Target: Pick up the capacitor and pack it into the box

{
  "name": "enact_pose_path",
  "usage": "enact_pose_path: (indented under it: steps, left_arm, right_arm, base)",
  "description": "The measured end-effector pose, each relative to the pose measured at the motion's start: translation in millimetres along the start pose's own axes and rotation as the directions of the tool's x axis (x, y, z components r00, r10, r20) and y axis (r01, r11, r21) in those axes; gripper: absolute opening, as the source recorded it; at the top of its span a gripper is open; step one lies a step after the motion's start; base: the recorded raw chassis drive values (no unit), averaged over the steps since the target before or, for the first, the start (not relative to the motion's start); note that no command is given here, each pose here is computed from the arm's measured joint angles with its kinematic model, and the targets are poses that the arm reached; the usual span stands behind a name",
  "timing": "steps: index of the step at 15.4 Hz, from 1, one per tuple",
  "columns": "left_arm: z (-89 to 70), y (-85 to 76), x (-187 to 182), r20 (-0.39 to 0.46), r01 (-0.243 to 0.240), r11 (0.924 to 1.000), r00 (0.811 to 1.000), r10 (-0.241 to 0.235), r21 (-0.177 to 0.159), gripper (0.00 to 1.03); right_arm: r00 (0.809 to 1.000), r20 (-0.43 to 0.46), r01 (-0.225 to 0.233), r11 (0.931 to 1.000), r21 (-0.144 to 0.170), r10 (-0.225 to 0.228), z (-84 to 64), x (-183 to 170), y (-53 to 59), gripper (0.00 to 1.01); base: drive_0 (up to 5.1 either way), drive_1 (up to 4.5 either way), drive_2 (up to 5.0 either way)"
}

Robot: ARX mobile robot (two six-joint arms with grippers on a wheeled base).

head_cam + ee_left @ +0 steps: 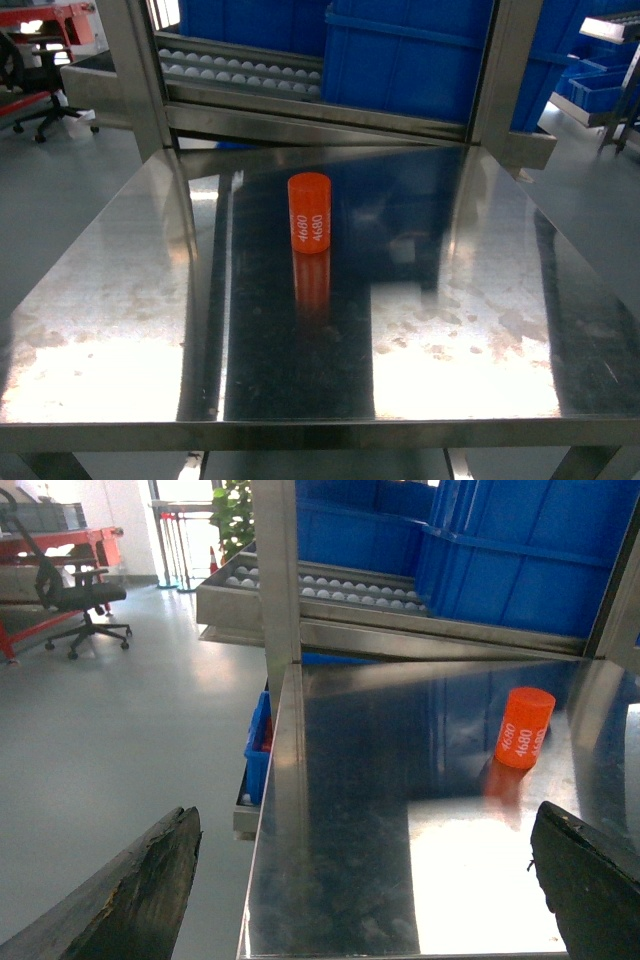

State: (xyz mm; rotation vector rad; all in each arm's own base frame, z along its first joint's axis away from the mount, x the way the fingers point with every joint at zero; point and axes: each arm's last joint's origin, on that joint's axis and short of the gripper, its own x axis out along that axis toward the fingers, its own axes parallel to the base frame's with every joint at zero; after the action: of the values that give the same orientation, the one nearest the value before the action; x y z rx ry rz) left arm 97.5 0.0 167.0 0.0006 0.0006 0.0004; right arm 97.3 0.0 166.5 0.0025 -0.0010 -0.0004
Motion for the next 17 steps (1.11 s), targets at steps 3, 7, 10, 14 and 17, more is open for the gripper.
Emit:
enact_pose_path:
  steps: [3, 7, 10, 14, 17]
  left_arm:
    - [0.0, 0.0, 0.0, 0.0, 0.0, 1.0, 1.0, 0.0, 0.0, 0.98]
    - [0.0, 0.0, 0.0, 0.0, 0.0, 1.0, 1.0, 0.0, 0.0, 0.98]
    - [0.0, 0.0, 0.0, 0.0, 0.0, 1.0, 1.0, 0.0, 0.0, 0.98]
    - [0.0, 0.0, 0.0, 0.0, 0.0, 1.0, 1.0, 0.0, 0.0, 0.98]
    - [-3.2, -2.2, 1.4, -0.134, -0.078, 0.9969, 0.988, 0.076, -0.012, 0.98]
  right_arm:
    - [1.0, 0.0, 0.0, 1.0, 0.0, 0.0, 0.0, 0.0, 0.0, 0.98]
    - [1.0, 0.0, 0.0, 1.0, 0.0, 0.0, 0.0, 0.0, 0.0, 0.98]
    - [1.0, 0.0, 0.0, 1.0, 0.0, 0.0, 0.0, 0.0, 0.0, 0.98]
    - [1.0, 0.0, 0.0, 1.0, 0.0, 0.0, 0.0, 0.0, 0.0, 0.98]
    - [1.0, 0.0, 0.001, 1.0, 0.0, -0.001, 0.0, 0.0, 0.0, 0.98]
  base:
    - [0.0, 0.0, 0.0]
    - [0.0, 0.0, 0.0]
    - [0.0, 0.0, 0.0]
    - [0.0, 0.0, 0.0]
    - [0.0, 0.0, 0.0]
